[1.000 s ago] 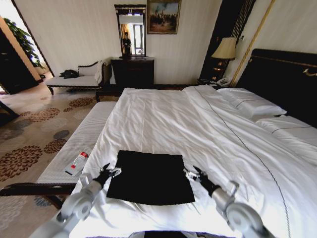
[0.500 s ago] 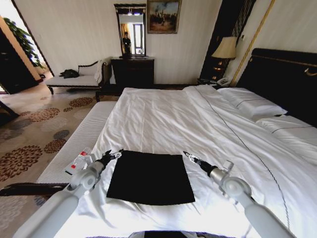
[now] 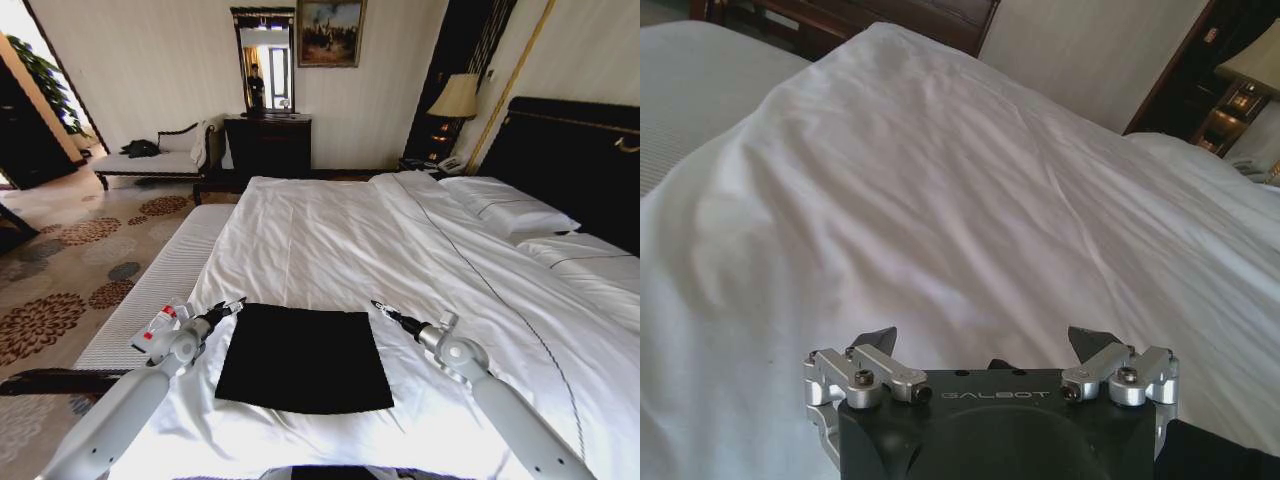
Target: Fold the clothes on the bed.
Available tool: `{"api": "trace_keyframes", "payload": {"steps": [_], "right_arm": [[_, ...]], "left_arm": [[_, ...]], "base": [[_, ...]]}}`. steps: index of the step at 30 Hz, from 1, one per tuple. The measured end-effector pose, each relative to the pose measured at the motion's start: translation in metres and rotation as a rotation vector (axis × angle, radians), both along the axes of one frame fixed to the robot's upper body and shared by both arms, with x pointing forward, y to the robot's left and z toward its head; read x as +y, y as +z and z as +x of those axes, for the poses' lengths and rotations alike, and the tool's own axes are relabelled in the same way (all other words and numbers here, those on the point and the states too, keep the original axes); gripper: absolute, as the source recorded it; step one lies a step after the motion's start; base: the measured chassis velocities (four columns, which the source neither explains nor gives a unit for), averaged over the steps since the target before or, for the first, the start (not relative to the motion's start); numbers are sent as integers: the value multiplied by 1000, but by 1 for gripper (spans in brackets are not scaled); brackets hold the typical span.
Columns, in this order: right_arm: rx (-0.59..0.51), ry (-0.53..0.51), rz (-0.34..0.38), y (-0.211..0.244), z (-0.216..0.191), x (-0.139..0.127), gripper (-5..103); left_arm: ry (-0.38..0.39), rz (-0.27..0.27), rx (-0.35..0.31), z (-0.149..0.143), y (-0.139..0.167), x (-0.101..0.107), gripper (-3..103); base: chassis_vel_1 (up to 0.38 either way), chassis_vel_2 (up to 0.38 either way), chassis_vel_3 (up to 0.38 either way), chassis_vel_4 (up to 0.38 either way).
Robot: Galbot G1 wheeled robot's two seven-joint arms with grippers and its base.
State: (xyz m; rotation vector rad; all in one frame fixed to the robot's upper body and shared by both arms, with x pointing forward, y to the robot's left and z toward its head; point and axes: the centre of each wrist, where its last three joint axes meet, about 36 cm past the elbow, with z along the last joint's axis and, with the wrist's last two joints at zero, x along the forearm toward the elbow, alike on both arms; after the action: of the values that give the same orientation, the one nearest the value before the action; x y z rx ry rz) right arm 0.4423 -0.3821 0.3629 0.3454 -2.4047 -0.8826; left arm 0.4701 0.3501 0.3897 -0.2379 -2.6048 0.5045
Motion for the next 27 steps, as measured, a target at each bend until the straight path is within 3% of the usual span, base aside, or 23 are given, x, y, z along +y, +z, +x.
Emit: {"api": "trace_keyframes", "payload": {"steps": [5,8,9,20,27], "right_arm": [[11,-2,7,-9,6,2,96],[14,7,12,-11,6,6,91],[16,11,11,-12,6,7,85],[26,57,10,-20,2,25,71],[27,54,9,-20,1,24,49]], "left_arm": [[-15,-11,3,2,3,-3,97],[-20,-11,1,1,5,-4,97],[-21,-11,2,1,5,-4,97],[-29,-10,5,-10,3,-9,97],[-28,-4,2,-10,5,-8,97]], "base": [[0,0,0,0],[0,0,0,0],[0,0,0,0],[0,0,0,0],[0,0,0,0]]}}
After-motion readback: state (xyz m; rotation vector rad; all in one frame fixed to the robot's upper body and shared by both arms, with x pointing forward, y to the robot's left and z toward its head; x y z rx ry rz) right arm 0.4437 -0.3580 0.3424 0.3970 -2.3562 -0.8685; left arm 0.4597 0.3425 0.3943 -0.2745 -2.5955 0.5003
